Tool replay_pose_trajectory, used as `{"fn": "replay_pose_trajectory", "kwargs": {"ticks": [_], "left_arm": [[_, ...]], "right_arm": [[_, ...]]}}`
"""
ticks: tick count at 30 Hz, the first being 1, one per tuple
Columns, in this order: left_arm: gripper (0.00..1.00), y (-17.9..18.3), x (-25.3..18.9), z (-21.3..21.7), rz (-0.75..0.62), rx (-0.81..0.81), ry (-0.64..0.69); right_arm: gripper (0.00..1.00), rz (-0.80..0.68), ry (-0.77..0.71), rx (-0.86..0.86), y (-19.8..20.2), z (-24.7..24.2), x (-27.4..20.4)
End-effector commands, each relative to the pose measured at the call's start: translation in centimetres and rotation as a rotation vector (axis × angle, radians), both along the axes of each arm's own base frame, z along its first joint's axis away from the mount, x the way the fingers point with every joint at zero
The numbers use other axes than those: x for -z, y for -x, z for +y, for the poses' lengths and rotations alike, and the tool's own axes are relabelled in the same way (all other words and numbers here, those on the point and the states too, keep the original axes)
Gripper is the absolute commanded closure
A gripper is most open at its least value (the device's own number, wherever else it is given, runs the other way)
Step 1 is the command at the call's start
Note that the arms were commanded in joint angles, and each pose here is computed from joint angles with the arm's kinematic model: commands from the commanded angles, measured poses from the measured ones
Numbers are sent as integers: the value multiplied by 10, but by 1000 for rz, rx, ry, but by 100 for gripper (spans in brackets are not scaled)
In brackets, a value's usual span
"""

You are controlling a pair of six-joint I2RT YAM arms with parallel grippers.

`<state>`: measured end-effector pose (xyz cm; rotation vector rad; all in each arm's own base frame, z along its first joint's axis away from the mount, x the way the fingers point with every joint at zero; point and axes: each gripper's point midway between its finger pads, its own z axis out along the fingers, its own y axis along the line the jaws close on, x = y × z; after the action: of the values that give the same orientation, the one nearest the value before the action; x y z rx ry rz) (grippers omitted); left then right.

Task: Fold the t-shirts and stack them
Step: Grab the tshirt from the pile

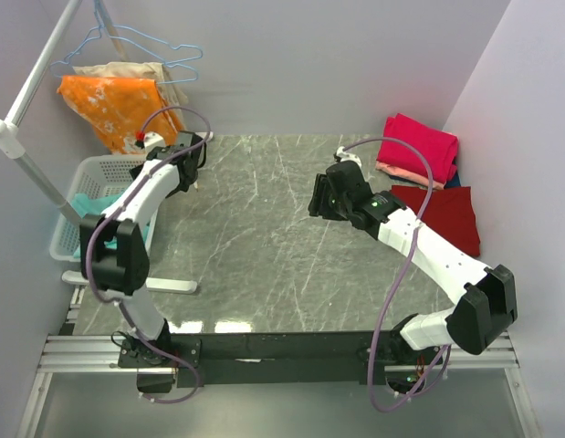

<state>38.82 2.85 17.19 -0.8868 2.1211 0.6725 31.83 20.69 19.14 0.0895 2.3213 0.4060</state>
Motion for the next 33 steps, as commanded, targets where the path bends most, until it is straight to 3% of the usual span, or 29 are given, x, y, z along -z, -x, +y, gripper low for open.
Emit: {"fn": "replay_pose_trajectory", "kwargs": {"ticks": [1, 5, 14, 23, 29, 33], "left_arm": [[16, 1, 4, 28, 8, -130, -71], [16, 2, 18, 50, 41, -207, -72], [16, 4, 48, 95, 48, -286, 74], [18, -18, 21, 63, -155, -87, 292], [16, -24, 0, 54, -186, -34, 329], [14, -17, 1, 66, -160, -105, 281]], "right_arm": [[41, -1, 34, -8, 1, -1, 2], [41, 14, 52, -24, -2, 2, 7], [40, 45, 88, -49, -12, 9, 13], [41, 63, 99, -63, -19, 16, 19], [41, 79, 93, -67, -19, 19, 26], [41, 81, 95, -67, -17, 18, 29]]}}
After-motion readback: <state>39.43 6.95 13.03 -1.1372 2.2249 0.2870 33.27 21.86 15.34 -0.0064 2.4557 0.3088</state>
